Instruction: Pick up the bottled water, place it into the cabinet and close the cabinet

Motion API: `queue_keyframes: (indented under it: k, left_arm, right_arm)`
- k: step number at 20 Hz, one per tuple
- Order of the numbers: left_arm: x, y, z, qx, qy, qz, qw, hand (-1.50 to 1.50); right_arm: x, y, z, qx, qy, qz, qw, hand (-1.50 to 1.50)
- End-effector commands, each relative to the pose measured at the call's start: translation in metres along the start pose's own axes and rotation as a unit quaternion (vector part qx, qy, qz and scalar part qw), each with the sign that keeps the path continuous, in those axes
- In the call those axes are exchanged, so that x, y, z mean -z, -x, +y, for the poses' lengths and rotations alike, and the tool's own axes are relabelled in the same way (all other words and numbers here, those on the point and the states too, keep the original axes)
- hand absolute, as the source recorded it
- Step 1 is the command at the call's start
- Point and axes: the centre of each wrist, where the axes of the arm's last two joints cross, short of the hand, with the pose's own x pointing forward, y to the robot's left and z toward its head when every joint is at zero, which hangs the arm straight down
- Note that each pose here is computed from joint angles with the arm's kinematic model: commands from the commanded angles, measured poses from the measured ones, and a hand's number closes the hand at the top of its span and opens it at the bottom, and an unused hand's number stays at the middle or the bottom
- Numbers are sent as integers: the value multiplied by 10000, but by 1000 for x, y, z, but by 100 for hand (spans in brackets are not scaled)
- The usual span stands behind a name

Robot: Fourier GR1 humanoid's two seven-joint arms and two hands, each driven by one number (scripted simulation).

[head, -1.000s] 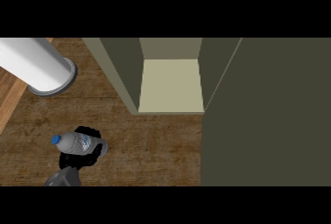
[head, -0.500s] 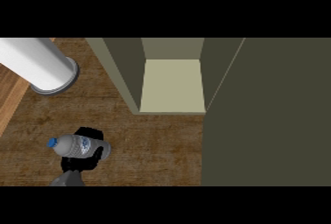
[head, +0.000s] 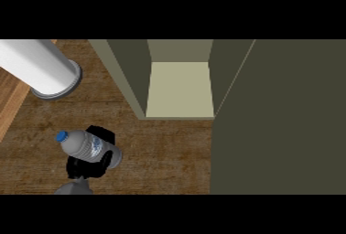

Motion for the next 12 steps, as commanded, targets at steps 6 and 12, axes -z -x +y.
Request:
queue_keyframes:
  k: [6, 12]
  left_arm:
    - [27, -19, -87, 334, 257, -285, 9987, 150]
    - [62, -26, -130, 685, 355, -287, 9966, 150]
  right_arm:
    - [-9, -5, 10, 126, -75, -41, 9999, -150]
    - [8, 10, -1, 98, -56, -58, 9999, -150]
